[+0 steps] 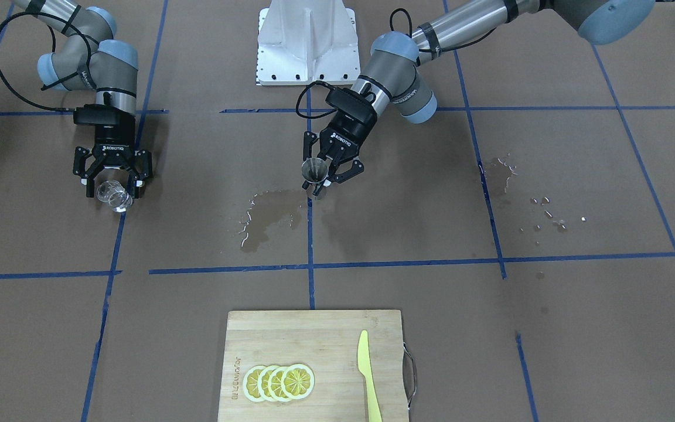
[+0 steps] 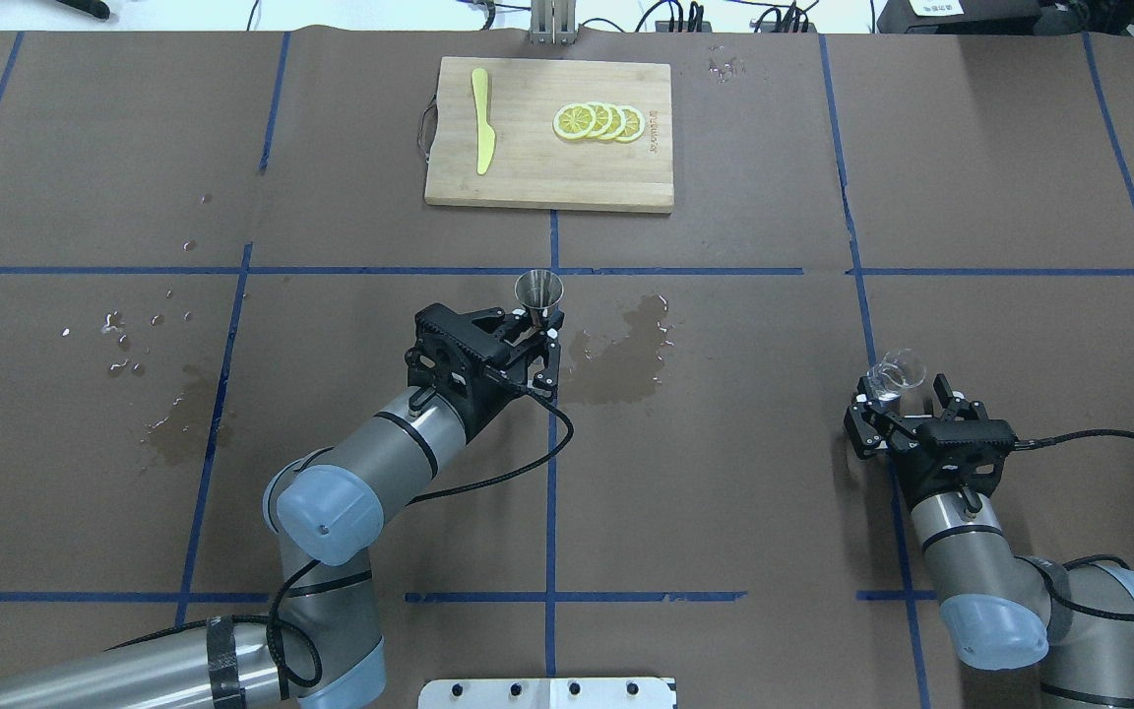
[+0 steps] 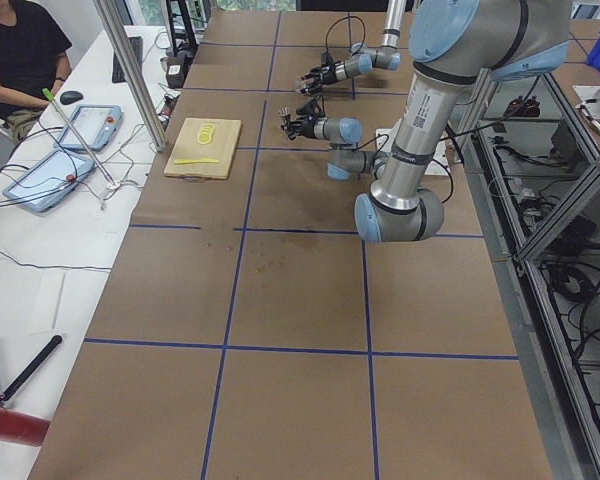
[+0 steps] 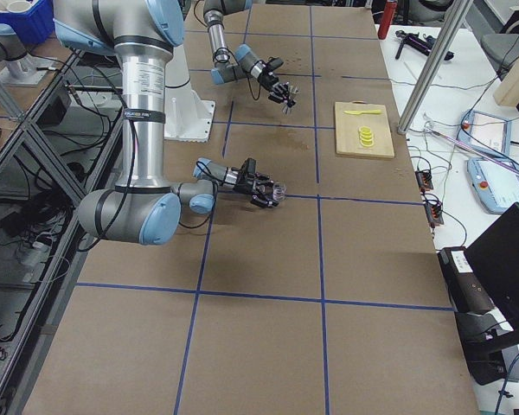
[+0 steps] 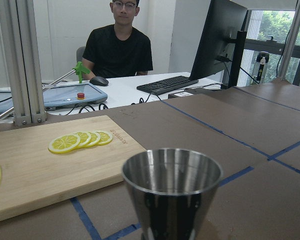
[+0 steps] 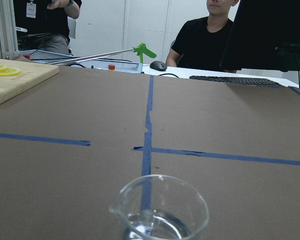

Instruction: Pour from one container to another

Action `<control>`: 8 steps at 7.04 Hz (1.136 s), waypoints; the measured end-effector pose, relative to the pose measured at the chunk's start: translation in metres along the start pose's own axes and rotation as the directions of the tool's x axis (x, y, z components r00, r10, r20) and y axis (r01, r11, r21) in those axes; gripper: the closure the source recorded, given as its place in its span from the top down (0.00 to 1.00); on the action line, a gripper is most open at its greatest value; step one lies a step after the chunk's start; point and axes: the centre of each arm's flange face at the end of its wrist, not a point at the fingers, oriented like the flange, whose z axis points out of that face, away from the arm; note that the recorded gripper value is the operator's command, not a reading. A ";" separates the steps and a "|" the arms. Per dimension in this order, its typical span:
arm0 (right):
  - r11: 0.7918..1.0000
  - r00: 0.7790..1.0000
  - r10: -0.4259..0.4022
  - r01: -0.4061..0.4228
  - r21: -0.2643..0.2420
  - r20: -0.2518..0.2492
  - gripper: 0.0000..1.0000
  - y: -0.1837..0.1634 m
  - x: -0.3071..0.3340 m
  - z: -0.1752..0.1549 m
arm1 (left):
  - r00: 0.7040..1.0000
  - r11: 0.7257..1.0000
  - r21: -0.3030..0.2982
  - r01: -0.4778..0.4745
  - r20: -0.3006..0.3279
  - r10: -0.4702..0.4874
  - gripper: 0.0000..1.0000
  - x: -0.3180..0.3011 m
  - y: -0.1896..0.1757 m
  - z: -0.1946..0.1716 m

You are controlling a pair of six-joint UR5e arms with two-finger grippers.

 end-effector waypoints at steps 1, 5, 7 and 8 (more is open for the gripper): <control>1.000 1.000 0.004 -0.004 0.001 0.000 0.92 0.000 -0.002 0.002 | 1.000 1.000 0.000 0.000 0.001 0.000 0.00 0.000 0.000 0.000; 1.000 1.000 0.021 -0.021 0.003 0.007 0.56 -0.004 -0.012 0.004 | 1.000 1.000 -0.001 -0.001 0.002 0.001 0.00 0.000 0.001 -0.002; 0.999 0.999 0.034 -0.034 0.005 0.011 0.31 -0.005 -0.014 0.004 | 1.000 1.000 -0.002 -0.002 0.004 0.002 0.00 -0.001 0.002 -0.002; 0.999 0.999 0.044 -0.044 0.006 0.018 0.16 -0.005 -0.013 0.004 | 1.000 1.000 -0.002 -0.002 0.004 0.002 0.00 -0.001 0.003 -0.002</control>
